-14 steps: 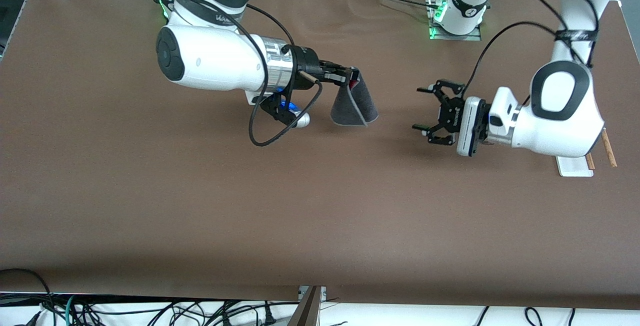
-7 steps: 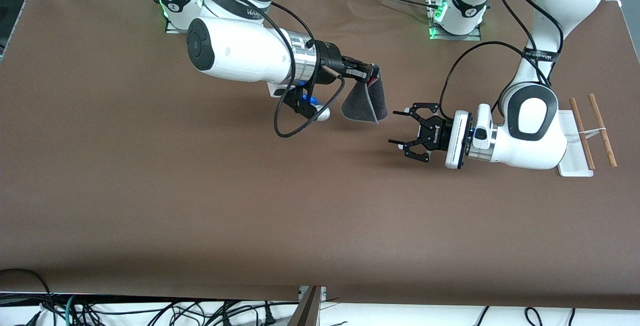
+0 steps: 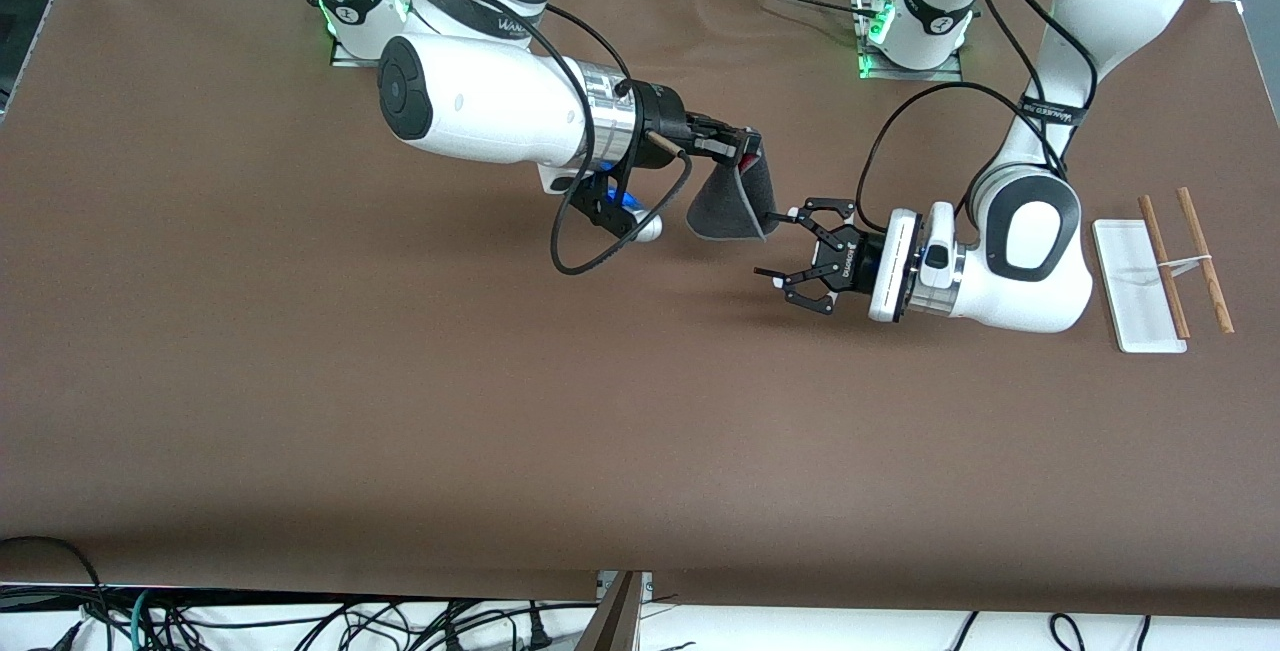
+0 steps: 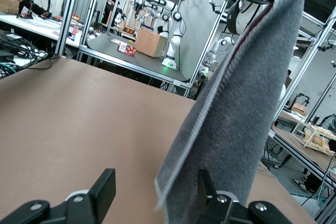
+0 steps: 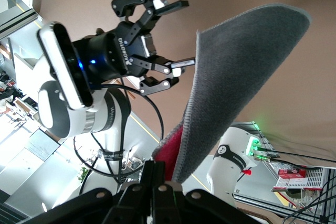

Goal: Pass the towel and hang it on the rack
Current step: 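Bring the left gripper to the hanging towel and grasp it, then open the right gripper and withdraw it while the left gripper holds towel, then carry the towel with the left gripper over the wooden rods, then lower the towel onto the wooden rods with the left gripper, then open the left gripper and lift it away from the rack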

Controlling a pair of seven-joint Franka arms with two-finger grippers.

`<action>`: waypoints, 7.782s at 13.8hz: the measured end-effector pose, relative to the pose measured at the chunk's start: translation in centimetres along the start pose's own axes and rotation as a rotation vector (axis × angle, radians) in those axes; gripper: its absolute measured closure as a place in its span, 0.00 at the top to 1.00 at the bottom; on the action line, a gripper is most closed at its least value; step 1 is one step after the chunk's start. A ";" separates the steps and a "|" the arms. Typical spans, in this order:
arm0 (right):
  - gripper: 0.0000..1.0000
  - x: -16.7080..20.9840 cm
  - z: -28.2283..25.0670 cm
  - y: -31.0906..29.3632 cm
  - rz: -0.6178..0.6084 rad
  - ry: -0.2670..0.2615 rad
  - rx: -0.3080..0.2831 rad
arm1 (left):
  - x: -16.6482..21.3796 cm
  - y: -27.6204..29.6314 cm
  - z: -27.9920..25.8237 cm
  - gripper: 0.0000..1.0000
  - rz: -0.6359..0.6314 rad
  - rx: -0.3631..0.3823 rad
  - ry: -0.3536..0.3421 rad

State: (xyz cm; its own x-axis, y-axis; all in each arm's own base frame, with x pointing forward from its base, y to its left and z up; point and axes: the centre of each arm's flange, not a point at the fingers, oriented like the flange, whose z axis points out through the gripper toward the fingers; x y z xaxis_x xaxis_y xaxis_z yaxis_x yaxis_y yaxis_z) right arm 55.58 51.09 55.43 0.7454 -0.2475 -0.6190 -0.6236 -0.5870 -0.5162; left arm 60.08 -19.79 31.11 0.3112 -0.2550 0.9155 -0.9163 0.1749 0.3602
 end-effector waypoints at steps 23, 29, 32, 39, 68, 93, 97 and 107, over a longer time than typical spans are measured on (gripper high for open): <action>0.02 0.0 0.1 0.0 0.002 0.001 0.002 | -1.2 0.6 2.5 0.02 0.063 -0.015 0.037; 0.61 1.6 -1.1 0.1 0.013 0.034 0.006 | -1.2 0.6 2.5 0.02 0.066 -0.014 0.037; 0.93 4.5 -3.6 1.0 -0.005 0.110 -0.038 | -1.0 0.5 2.3 0.02 0.070 -0.010 0.036; 1.00 11.6 -13.1 8.7 -0.305 0.284 -0.612 | 5.0 0.6 -5.3 0.02 0.039 0.008 -0.342; 1.00 10.9 -33.0 18.9 -0.492 0.450 -0.822 | -7.4 19.3 -58.1 0.02 -0.737 0.676 -1.221; 1.00 10.7 -33.0 21.6 -0.497 0.460 -0.839 | -18.2 16.1 -60.6 0.02 -0.870 0.800 -1.152; 1.00 11.1 -33.7 22.1 -0.484 0.462 -0.838 | -17.1 16.0 -59.4 0.02 -0.957 0.766 -1.120; 1.00 11.6 -34.1 22.4 -0.482 0.478 -0.834 | -15.7 13.6 -57.2 0.74 -0.964 0.775 -1.130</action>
State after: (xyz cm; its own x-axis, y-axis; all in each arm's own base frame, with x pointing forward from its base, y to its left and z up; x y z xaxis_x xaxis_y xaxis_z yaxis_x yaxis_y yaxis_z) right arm 58.30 8.76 56.85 0.9974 -0.0188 -0.0695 -0.0165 -0.9993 0.0343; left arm 57.20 40.99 31.90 0.7859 -0.5526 -0.2775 -0.5179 -0.8334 0.1928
